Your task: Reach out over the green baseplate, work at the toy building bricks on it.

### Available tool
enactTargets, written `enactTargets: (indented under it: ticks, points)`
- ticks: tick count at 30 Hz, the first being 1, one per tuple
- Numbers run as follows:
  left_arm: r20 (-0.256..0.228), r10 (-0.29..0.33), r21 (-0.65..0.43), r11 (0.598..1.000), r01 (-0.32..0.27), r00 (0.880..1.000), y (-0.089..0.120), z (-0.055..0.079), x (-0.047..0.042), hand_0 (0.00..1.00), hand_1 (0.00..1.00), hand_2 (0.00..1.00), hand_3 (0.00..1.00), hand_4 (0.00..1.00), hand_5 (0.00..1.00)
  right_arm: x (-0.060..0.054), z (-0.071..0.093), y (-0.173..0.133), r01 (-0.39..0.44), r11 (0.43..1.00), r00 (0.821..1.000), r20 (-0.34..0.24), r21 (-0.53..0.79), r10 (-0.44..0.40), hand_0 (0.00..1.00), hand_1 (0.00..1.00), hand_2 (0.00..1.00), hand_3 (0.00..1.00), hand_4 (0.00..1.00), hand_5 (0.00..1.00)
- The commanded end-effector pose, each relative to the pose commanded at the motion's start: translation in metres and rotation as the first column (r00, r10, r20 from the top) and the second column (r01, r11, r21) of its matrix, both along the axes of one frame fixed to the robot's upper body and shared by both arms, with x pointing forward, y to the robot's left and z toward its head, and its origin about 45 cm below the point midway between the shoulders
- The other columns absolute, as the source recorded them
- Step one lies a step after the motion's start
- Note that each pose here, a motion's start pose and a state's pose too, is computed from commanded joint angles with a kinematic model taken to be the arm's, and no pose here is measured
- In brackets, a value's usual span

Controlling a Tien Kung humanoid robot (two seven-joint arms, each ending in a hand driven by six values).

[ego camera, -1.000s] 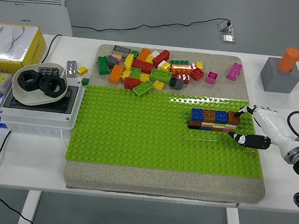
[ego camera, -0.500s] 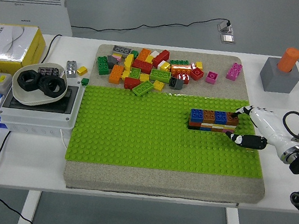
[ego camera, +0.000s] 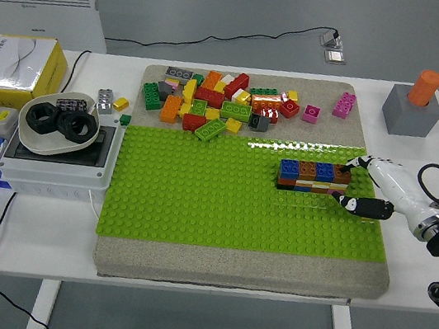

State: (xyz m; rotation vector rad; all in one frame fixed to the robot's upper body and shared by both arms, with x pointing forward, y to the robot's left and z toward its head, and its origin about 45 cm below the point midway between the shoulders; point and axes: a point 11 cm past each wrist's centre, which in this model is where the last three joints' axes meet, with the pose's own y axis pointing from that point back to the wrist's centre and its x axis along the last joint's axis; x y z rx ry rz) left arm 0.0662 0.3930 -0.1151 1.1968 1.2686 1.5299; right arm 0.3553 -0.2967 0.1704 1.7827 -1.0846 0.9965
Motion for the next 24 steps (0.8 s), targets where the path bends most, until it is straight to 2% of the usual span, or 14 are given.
enactTargets:
  ticks: [7,10,11,12,15,22,23,24]
  points:
    - [-0.002,0.001,-0.001,1.000,-0.001,1.000,-0.001,0.000,-0.0011,0.621,0.492,0.603,0.728,0.998,0.998,-0.002,0.006,-0.002,0.020,0.995,1.000,0.003,0.097,-0.021,0.868,0.847,0.834,0.654,0.726,0.446]
    - [-0.003,0.001,-0.001,1.000,-0.001,1.000,-0.001,0.000,-0.0016,0.621,0.492,0.603,0.728,0.998,0.998,-0.004,0.013,-0.002,0.033,0.985,0.999,0.012,0.170,-0.035,0.868,0.847,0.834,0.654,0.726,0.446]
    - [-0.004,0.001,-0.001,1.000,-0.001,1.000,-0.001,-0.001,-0.0018,0.622,0.491,0.602,0.728,0.998,0.998,-0.005,0.016,-0.003,0.038,0.981,0.999,0.017,0.191,-0.042,0.864,0.843,0.829,0.658,0.727,0.401]
    - [-0.004,0.001,-0.001,1.000,-0.001,1.000,-0.001,-0.001,-0.0021,0.622,0.491,0.602,0.728,0.998,0.998,-0.006,0.019,-0.004,0.045,0.977,0.998,0.023,0.208,-0.051,0.864,0.843,0.829,0.658,0.727,0.401]
    - [-0.005,0.002,0.000,1.000,-0.002,1.000,-0.001,-0.001,-0.0025,0.622,0.491,0.602,0.728,0.998,0.998,-0.009,0.023,-0.014,0.071,0.972,0.996,0.035,0.224,-0.080,0.864,0.843,0.829,0.658,0.727,0.401]
    - [-0.008,0.001,0.001,1.000,-0.001,1.000,-0.001,-0.001,-0.0032,0.622,0.491,0.602,0.728,0.998,0.998,-0.019,0.012,-0.043,0.145,0.977,0.989,0.008,0.157,-0.148,0.863,0.841,0.825,0.658,0.726,0.374]
    - [-0.008,0.001,0.000,1.000,-0.001,1.000,-0.001,-0.001,-0.0034,0.622,0.491,0.602,0.728,0.998,0.998,-0.021,0.009,-0.047,0.155,0.977,0.988,0.002,0.146,-0.157,0.860,0.837,0.821,0.658,0.723,0.329]
    - [-0.008,0.002,0.000,1.000,-0.002,1.000,-0.001,-0.001,-0.0035,0.622,0.491,0.602,0.728,0.998,0.998,-0.022,0.008,-0.051,0.162,0.977,0.987,-0.002,0.136,-0.163,0.860,0.837,0.821,0.658,0.723,0.329]
